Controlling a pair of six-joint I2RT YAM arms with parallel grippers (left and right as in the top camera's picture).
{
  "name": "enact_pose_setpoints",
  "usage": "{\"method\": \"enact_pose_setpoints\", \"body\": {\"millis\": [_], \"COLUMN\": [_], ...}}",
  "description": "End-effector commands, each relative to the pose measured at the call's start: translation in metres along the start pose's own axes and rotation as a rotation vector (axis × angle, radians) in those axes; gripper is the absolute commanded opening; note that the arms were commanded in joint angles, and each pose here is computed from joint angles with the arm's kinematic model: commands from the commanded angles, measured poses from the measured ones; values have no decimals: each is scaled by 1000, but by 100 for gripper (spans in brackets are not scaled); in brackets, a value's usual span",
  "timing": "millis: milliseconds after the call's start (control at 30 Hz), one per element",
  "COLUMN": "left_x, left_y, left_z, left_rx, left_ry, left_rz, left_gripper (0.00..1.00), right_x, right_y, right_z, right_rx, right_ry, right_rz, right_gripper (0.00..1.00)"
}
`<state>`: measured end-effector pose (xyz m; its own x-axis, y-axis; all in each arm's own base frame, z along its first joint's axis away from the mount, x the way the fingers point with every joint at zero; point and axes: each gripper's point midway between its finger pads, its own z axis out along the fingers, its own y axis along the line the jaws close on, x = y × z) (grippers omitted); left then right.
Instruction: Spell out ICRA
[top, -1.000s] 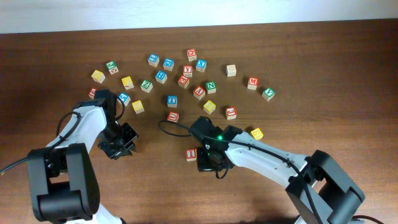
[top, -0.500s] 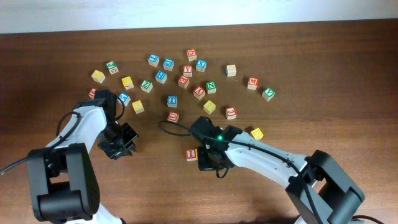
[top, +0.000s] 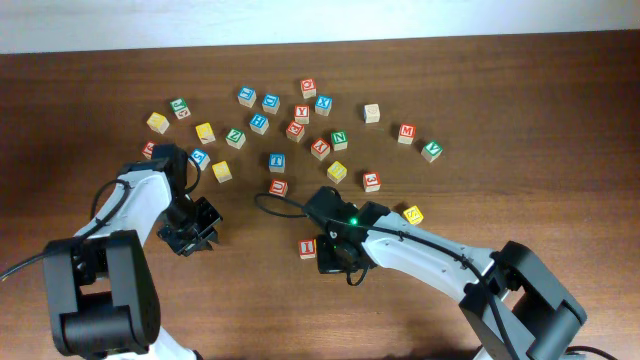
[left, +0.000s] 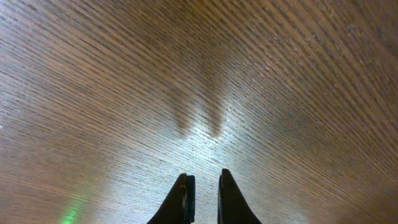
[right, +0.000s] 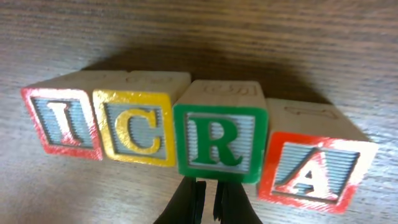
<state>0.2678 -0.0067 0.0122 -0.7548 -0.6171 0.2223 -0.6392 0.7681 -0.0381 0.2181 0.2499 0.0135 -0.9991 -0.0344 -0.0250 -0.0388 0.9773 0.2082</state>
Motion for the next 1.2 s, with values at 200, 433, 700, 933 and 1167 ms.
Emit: {"method": "enact_pose_setpoints", "body": {"millis": [200,433,700,933,1167], "left_x": [-4,0,1,0,0], "left_y": [-1,1,2,1,2], "left_z": [-1,-1,-1,-1,-1], "left_rx": [1,-9,-11,-11,-11], "left_ry": [-6,10,12,12,12], "left_rz": [-15,-18,-18,-18,-18], "left_gripper": [8,7,7,7,7], "right_x": [31,10,5,2,3], "right_y": [-43,-47,-44,-41,-38], "right_z": [-3,-1,-1,0,0], "right_rx": [132,150,138,128,111], "right_ry": [158,64,44,32,43], "right_rz": [77,54,43,42,44], "right_gripper": [4,4,4,4,4]}}
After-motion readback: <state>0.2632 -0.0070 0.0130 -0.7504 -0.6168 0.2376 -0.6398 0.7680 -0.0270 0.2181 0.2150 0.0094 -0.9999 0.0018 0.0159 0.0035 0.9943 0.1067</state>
